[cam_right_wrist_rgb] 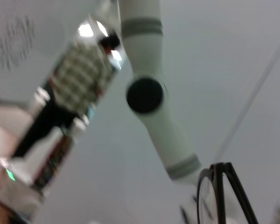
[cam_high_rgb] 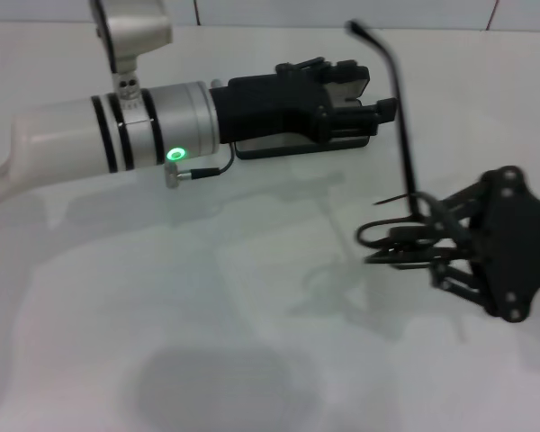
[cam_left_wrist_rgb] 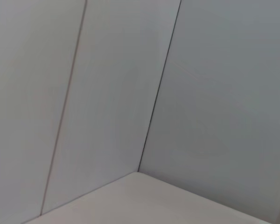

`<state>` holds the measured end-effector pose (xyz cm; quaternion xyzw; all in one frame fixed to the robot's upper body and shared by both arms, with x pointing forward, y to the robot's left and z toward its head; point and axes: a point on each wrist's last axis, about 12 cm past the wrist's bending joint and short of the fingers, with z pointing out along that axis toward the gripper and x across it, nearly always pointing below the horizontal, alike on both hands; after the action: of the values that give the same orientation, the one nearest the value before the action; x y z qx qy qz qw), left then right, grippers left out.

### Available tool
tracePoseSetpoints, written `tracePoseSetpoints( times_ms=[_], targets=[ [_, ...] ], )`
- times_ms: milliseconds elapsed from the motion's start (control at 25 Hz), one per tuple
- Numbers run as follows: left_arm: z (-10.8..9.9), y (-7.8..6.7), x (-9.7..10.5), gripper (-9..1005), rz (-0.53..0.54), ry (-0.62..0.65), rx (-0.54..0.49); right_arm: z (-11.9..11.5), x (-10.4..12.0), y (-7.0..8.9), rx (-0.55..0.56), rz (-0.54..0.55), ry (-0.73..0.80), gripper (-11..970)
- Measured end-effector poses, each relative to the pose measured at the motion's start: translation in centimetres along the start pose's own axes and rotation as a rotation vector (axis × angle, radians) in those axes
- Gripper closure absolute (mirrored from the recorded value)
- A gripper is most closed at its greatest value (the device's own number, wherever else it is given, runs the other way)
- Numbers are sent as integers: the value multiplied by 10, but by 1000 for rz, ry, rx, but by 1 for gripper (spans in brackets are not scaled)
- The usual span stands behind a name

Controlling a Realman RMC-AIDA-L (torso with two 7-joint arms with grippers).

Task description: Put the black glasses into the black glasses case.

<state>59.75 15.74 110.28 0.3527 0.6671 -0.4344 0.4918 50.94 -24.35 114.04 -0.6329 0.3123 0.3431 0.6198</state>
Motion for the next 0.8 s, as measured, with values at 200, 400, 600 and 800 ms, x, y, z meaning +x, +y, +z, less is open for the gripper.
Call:
tracePoseSetpoints(
  times_ms=[200, 400, 600, 800],
  targets=[
    [7, -2, -8, 103, 43, -34, 11, 30, 18, -12, -43, 217, -60, 852],
    [-1, -6, -6, 104, 108, -110, 16, 40, 34, -21, -5, 382, 15, 853],
    [-13, -13, -1, 105, 170, -199, 16, 40, 41, -25, 29, 486, 80, 853],
    [-16, -18, 1, 105, 205, -213, 39, 39, 46, -27, 45, 538, 127, 853]
  ],
)
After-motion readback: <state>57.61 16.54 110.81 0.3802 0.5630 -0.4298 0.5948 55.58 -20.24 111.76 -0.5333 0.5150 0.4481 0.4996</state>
